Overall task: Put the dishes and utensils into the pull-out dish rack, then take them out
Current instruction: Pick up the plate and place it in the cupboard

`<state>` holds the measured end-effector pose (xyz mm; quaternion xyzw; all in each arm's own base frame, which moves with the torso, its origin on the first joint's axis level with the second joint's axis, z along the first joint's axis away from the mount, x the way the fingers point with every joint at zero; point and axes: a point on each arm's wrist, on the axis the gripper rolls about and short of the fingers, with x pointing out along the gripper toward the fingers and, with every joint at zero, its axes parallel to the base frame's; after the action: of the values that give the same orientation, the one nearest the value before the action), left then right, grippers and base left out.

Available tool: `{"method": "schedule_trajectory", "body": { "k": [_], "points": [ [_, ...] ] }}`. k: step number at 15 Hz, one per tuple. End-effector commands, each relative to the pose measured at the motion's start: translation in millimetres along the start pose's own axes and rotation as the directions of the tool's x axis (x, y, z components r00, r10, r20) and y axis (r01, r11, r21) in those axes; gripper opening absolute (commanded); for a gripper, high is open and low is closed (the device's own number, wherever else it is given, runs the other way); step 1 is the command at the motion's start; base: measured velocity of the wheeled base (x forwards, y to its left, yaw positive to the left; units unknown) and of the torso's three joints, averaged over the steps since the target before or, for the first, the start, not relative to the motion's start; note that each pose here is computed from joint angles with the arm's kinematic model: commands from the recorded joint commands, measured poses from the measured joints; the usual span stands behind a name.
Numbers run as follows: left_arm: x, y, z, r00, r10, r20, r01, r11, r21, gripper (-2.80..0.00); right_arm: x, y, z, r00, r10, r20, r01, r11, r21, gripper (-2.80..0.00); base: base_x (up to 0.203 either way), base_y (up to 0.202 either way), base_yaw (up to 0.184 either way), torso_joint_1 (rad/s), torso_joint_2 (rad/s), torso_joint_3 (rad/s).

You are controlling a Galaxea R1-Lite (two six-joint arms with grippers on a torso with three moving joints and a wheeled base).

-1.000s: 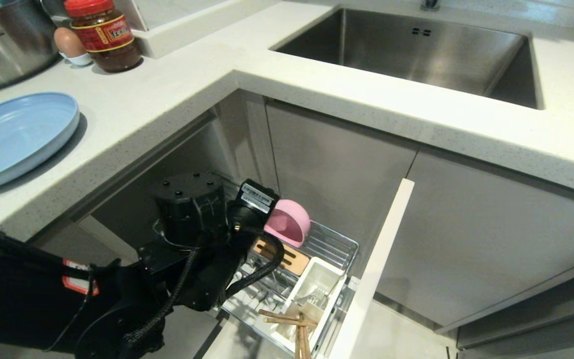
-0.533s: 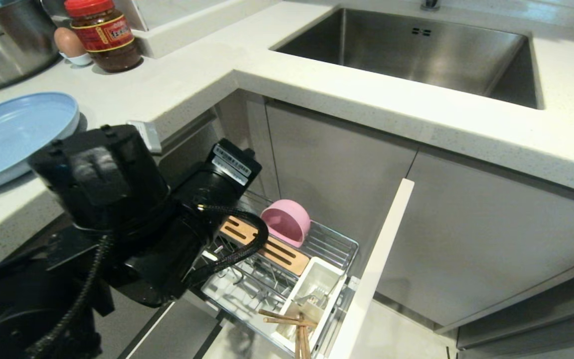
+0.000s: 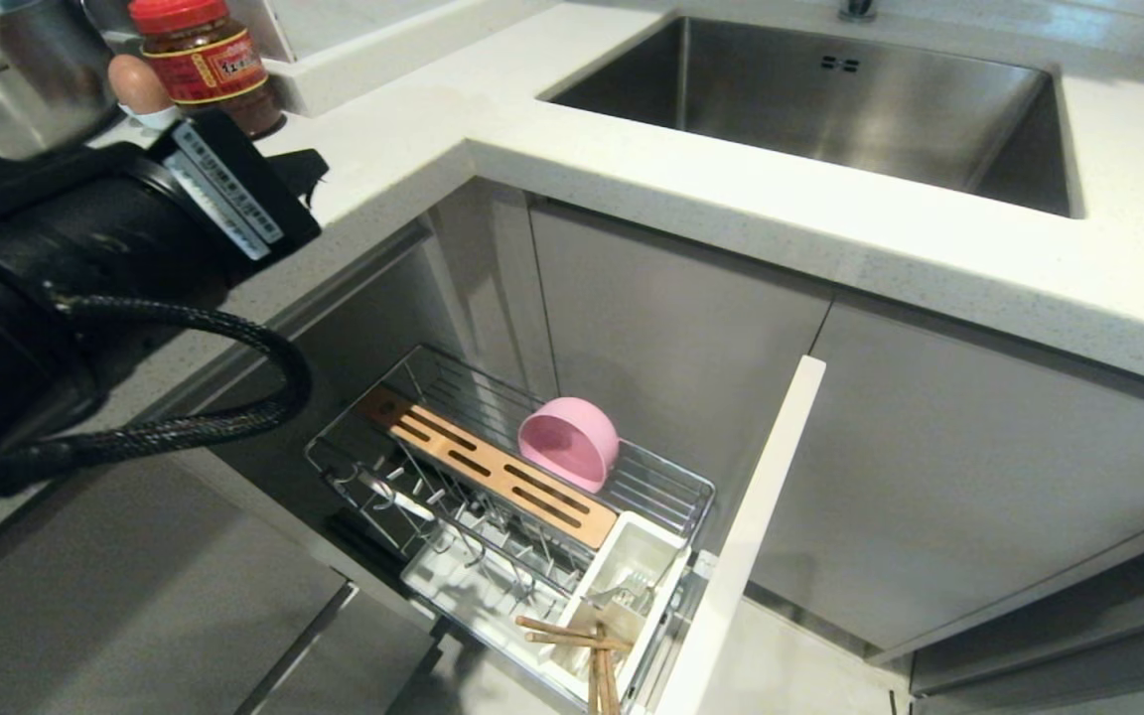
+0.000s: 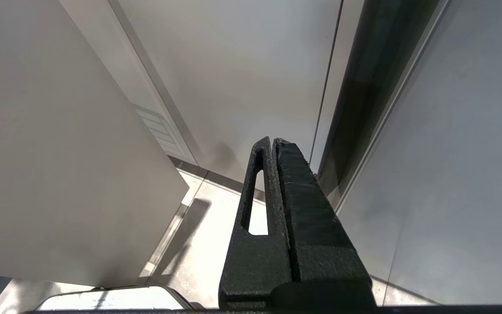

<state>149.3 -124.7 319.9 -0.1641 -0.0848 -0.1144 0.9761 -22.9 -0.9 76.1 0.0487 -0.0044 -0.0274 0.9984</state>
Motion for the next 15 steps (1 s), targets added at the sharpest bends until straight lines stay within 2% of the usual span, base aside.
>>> {"method": "schedule_trajectory", "body": {
  "k": [1,3,4,6,7,8,10,12,14,15],
  "points": [
    [-8,20.9,34,0.993,0.097,0.059,-0.104,0.988,0.115,-2.80,0,0,0,1.000,0.000,0.005,0.000,1.000,0.001,-2.80,0.000,0.000,0.000,0.000,0.00,0.000],
    [-4,34.0,50,0.978,0.191,0.086,-0.206,0.955,0.213,-2.80,0,0,0,1.000,0.000,0.005,0.000,1.000,0.001,-2.80,0.000,0.000,0.000,0.000,0.00,0.000],
    [-4,42.0,55,0.965,0.242,0.097,-0.259,0.931,0.257,-2.80,0,0,0,1.000,0.000,0.005,0.000,1.000,0.001,-2.80,0.000,0.000,0.000,0.000,0.00,0.000],
    [-4,58.5,68,0.930,0.344,0.132,-0.368,0.864,0.343,-2.80,0,0,0,1.000,0.000,0.005,0.000,1.000,0.001,-2.80,0.000,0.000,0.000,0.000,0.00,0.000],
    [-7,63.8,74,0.916,0.381,0.128,-0.400,0.839,0.369,-2.80,0,0,0,1.000,0.000,0.004,0.000,1.000,0.001,-2.80,0.000,0.000,0.000,0.000,0.00,0.000],
    [-10,65.9,80,0.907,0.405,0.114,-0.416,0.825,0.381,-2.80,0,0,0,1.000,0.000,0.005,0.000,1.000,0.001,-2.80,0.000,0.000,0.000,0.000,0.00,0.000],
    [-16,66.5,88,0.897,0.438,0.057,-0.429,0.833,0.349,-2.80,0,0,0,1.000,0.000,0.005,0.000,1.000,0.001,-2.80,0.000,0.000,0.000,0.000,0.00,0.000],
    [-23,67.0,93,0.878,0.477,-0.039,-0.437,0.833,0.339,-2.80,0,0,0,1.000,0.000,0.005,0.000,1.000,0.001,-2.80,0.000,0.000,0.000,0.000,0.00,0.000],
    [-23,66.8,95,0.861,0.503,-0.082,-0.459,0.835,0.304,-2.80,0,0,0,1.000,0.000,0.005,0.000,1.000,0.001,-2.80,0.000,0.000,0.000,0.000,0.00,0.000],
    [-18,67.6,94,0.846,0.526,-0.089,-0.482,0.825,0.294,-2.80,0,0,0,1.000,0.000,0.005,0.000,1.000,0.001,-2.80,0.000,0.000,0.000,0.000,0.00,0.000]
  ]
}}
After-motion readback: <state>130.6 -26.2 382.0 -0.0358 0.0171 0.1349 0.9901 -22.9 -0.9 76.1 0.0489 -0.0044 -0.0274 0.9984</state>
